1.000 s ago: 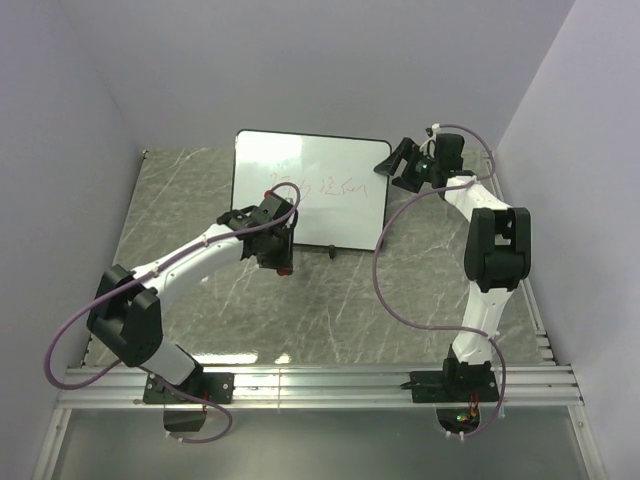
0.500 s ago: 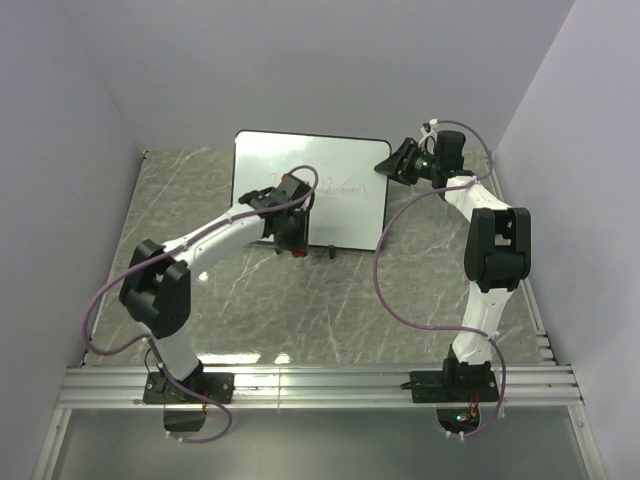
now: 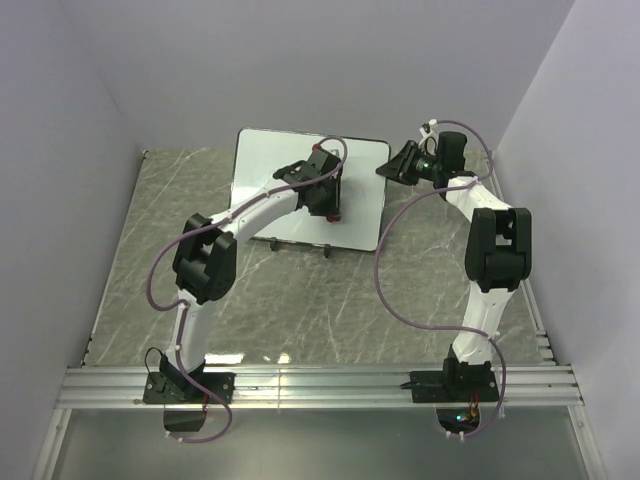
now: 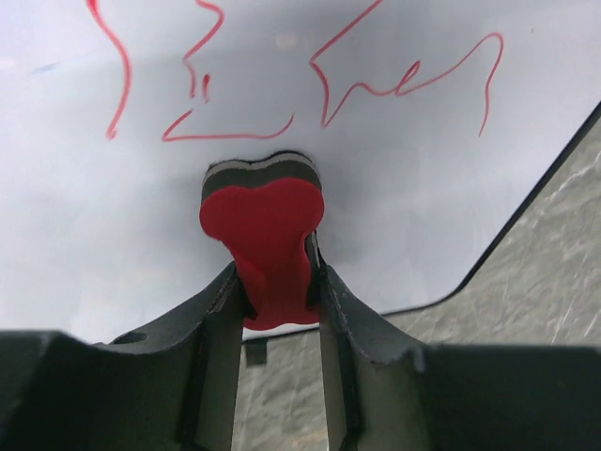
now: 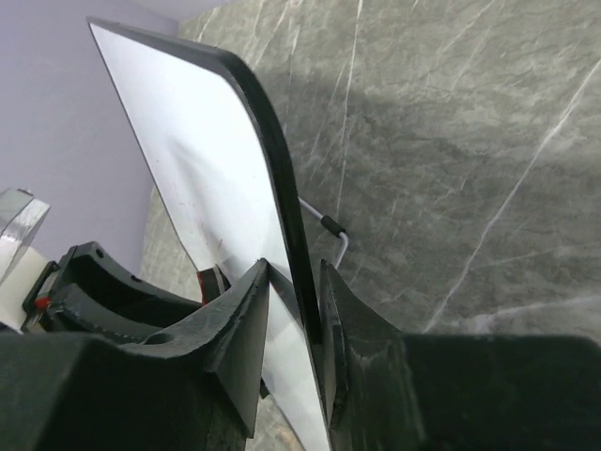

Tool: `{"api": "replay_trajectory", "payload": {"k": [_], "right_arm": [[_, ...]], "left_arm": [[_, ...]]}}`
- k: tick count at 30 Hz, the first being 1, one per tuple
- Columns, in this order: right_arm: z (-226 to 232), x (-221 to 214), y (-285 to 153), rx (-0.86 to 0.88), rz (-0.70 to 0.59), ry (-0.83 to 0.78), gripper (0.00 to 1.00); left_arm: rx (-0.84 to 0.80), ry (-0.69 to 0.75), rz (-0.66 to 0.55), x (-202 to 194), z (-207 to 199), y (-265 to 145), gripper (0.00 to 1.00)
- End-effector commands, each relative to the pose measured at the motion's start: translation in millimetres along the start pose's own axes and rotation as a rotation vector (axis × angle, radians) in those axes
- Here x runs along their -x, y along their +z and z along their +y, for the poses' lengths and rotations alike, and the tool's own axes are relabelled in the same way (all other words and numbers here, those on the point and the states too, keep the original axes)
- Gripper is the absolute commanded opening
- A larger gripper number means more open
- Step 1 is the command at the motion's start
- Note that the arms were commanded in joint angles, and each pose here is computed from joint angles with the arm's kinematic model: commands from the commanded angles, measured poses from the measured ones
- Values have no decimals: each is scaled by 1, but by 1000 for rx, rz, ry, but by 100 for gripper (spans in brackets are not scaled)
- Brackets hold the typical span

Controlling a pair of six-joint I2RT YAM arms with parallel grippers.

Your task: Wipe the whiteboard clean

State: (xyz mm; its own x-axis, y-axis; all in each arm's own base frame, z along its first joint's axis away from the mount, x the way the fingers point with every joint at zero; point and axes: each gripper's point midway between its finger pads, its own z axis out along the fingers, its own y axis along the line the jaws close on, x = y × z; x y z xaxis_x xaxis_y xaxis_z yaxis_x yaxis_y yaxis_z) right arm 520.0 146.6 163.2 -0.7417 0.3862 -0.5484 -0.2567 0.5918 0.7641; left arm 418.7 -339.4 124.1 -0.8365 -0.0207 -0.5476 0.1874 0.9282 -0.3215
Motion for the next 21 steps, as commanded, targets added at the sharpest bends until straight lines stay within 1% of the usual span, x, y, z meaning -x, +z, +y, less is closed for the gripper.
{"api": "replay_trajectory", "payload": {"k": [1, 5, 8, 13, 17, 19, 21], "right_arm": [[-2, -5, -3, -19, 4, -26, 3], [-6, -10, -4, -29, 10, -31, 0], [-7, -14, -6, -41, 15, -40, 0], [-3, -17, -10, -71, 22, -92, 0], [4, -20, -10, -76, 35, -112, 0], [6, -21, -10, -79, 35, -116, 0], [7, -20, -11, -80, 34, -125, 0]], "left_arm": [[-89, -22, -92, 28, -30, 2, 0], [-160, 2, -149, 39, -60, 12, 0], [-185, 30, -166, 42, -80, 24, 0], [-265, 10, -171, 44, -103, 37, 0], [-247, -5, -191, 49, -103, 40, 0], [-215, 6, -199, 51, -96, 39, 0], [-151, -5, -212, 55, -75, 38, 0]]}}
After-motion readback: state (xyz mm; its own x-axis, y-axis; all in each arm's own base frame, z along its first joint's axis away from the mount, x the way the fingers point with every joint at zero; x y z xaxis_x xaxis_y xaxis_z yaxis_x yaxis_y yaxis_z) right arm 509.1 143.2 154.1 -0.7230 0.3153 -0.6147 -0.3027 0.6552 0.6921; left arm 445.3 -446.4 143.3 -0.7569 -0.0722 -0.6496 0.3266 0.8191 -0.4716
